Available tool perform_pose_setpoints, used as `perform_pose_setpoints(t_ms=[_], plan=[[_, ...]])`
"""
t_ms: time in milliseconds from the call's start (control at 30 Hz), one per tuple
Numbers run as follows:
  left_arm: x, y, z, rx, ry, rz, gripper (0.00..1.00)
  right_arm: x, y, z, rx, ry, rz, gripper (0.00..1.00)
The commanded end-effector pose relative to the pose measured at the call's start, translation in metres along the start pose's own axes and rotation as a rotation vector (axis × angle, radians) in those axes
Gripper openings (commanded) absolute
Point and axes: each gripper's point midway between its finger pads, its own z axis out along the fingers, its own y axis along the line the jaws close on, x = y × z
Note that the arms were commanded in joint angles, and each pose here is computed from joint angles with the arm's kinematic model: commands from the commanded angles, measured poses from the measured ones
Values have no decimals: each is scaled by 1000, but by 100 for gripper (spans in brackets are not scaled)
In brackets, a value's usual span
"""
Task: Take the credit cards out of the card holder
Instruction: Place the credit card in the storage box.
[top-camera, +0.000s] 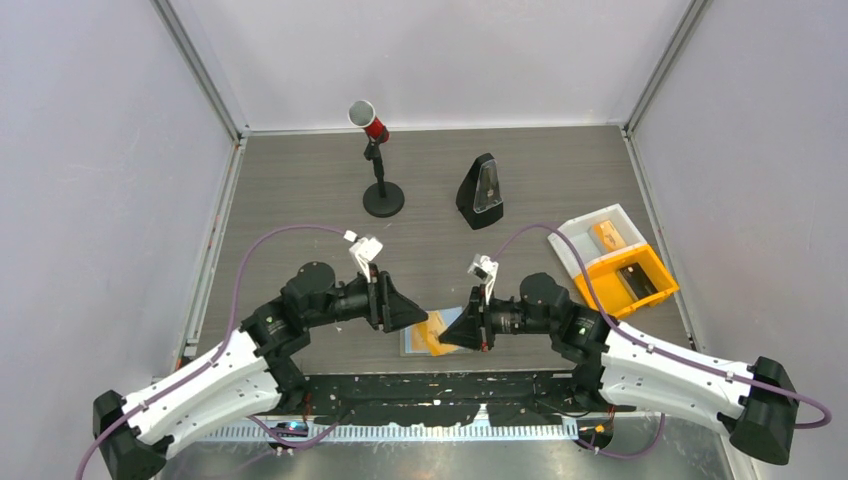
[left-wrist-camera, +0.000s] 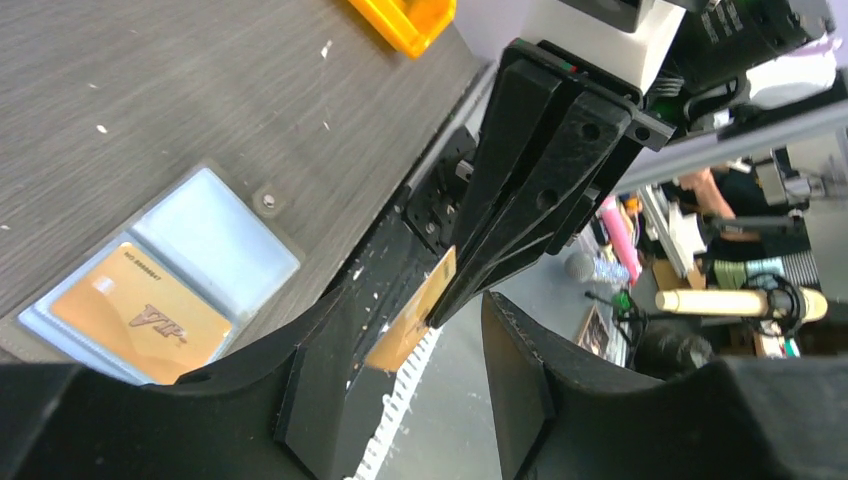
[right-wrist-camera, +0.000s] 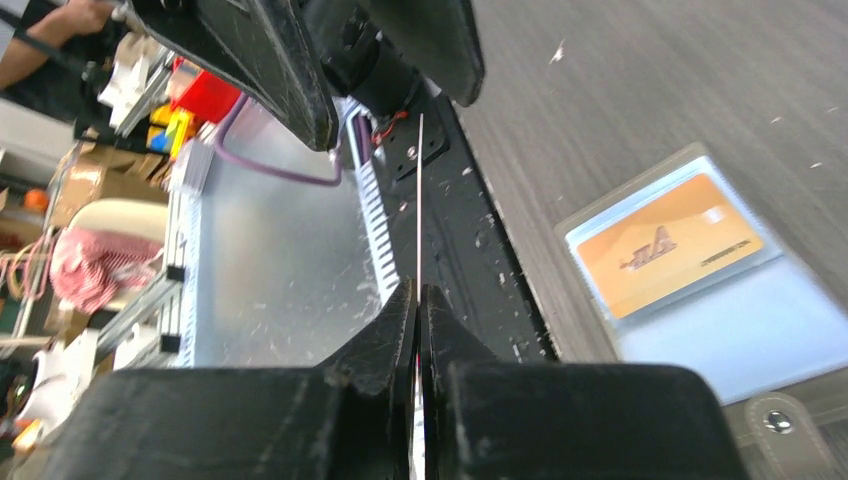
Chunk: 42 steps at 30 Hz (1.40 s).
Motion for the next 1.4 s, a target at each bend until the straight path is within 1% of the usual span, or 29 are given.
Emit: perform_pose_setpoints(t_ms=[0, 100, 200, 233, 300, 367, 400, 433, 467, 500, 533, 567, 600, 667, 733, 800, 833, 900, 1000, 1067, 1133, 1167, 1200, 1233, 1300, 1367], plan=[[7, -25, 1, 114, 116, 81, 52, -5, 29, 0, -152, 43, -53, 5], [10, -25, 4, 122, 145, 90, 51, -3, 31, 3, -168, 55, -47, 5], [15, -27, 7, 148, 184, 92, 48, -2, 30, 5, -170, 63, -41, 7], [17, -27, 8, 156, 196, 90, 44, -2, 30, 5, -168, 64, -38, 7], [20, -27, 9, 167, 214, 87, 31, -3, 29, 6, -161, 62, -32, 10], [22, -26, 11, 170, 224, 83, 16, -4, 26, 6, -142, 54, -22, 17], [22, -26, 11, 168, 220, 79, 10, -8, 22, 7, -109, 35, -13, 23], [20, -25, 12, 158, 210, 76, 3, -10, 17, 6, -79, 21, -7, 26], [19, -22, 12, 140, 199, 74, 0, -11, 16, 6, -66, 11, 4, 35], [16, -19, 13, 119, 184, 73, 0, -15, 12, 4, -40, -15, 7, 40], [15, -13, 13, 86, 172, 69, 0, -18, 12, 2, -31, -34, 20, 51], [11, -9, 14, 58, 150, 67, 0, -21, 6, 1, 0, -58, 41, 56], [7, -7, 14, 44, 132, 63, 0, -24, 6, -1, 9, -79, 47, 64], [-2, -7, 15, 40, 85, 48, 0, -29, 0, -4, 52, -122, 80, 71], [-13, -9, 14, 43, 28, 31, 0, -35, -6, -8, 91, -172, 119, 74], [-22, -7, 13, 24, -33, -2, 0, -40, -13, -11, 131, -224, 164, 75], [-31, -9, 12, 29, -84, -20, 0, -42, -20, -13, 162, -253, 199, 75], [-39, -12, 12, 59, -149, -56, 0, -46, -28, -18, 207, -305, 240, 74], [-46, -14, 11, 69, -193, -92, 0, -53, -34, -26, 232, -379, 273, 74], [-48, -12, 11, 63, -211, -103, 0, -57, -31, -29, 211, -412, 285, 72], [-49, -9, 11, 56, -227, -113, 0, -60, -26, -30, 184, -430, 299, 68], [-50, -9, 11, 55, -236, -118, 0, -60, -25, -30, 178, -435, 305, 63], [-51, -8, 11, 53, -246, -127, 0, -62, -23, -30, 165, -441, 316, 60], [-51, -6, 11, 50, -254, -134, 0, -65, -20, -30, 150, -451, 319, 53], [-53, -4, 11, 49, -270, -145, 0, -67, -17, -28, 124, -458, 333, 46], [-54, -4, 11, 55, -283, -151, 0, -69, -15, -26, 111, -460, 348, 42]])
